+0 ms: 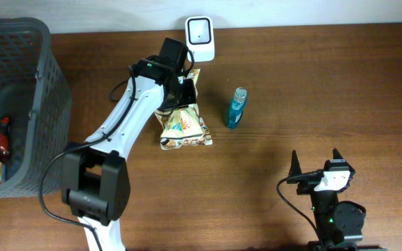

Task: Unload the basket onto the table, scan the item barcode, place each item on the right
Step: 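Carry the yellow bag over the PanTree bag toward the scanner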

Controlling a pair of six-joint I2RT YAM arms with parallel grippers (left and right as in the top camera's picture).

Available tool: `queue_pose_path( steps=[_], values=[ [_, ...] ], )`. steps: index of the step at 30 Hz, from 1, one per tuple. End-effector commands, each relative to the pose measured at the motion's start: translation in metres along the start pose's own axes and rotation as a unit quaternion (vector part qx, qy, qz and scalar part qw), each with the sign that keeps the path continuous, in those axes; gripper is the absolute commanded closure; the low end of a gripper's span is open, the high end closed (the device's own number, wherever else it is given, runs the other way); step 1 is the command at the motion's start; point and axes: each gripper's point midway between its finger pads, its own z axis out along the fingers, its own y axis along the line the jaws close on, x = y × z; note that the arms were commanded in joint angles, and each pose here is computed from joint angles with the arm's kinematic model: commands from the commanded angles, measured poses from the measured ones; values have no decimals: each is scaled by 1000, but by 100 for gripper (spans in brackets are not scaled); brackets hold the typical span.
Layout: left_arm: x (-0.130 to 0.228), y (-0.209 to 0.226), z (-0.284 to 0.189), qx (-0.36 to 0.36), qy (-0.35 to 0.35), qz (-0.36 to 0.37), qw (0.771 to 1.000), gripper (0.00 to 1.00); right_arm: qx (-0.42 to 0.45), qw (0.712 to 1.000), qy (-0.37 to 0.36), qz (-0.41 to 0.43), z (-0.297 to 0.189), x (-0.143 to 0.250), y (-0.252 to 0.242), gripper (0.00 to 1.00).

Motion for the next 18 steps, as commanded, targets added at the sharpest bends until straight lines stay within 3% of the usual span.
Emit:
queue_pose_path(
  steps=[1,5,7,8,15,18],
  values=[
    [-1,0,11,-5,1,-13,1000,86,4,1000,2,-1,0,4,-2,2],
    [0,-2,12,-4,1,-10,1000,78,4,1000,2,-1,0,4,-2,2],
    [0,-3,12,-2,1,-10,1000,61,4,1000,2,-1,0,4,-2,1],
    [1,-5,12,-2,1,-9,1000,60,4,1000,2,-1,0,4,-2,2],
    [-7,-12,3,7,-12,1,1000,64,4,1000,2,-1,0,4,-2,2],
    [-15,-17,-13,14,-28,8,999,71,4,1000,2,-1,0,4,-2,2]
  ],
)
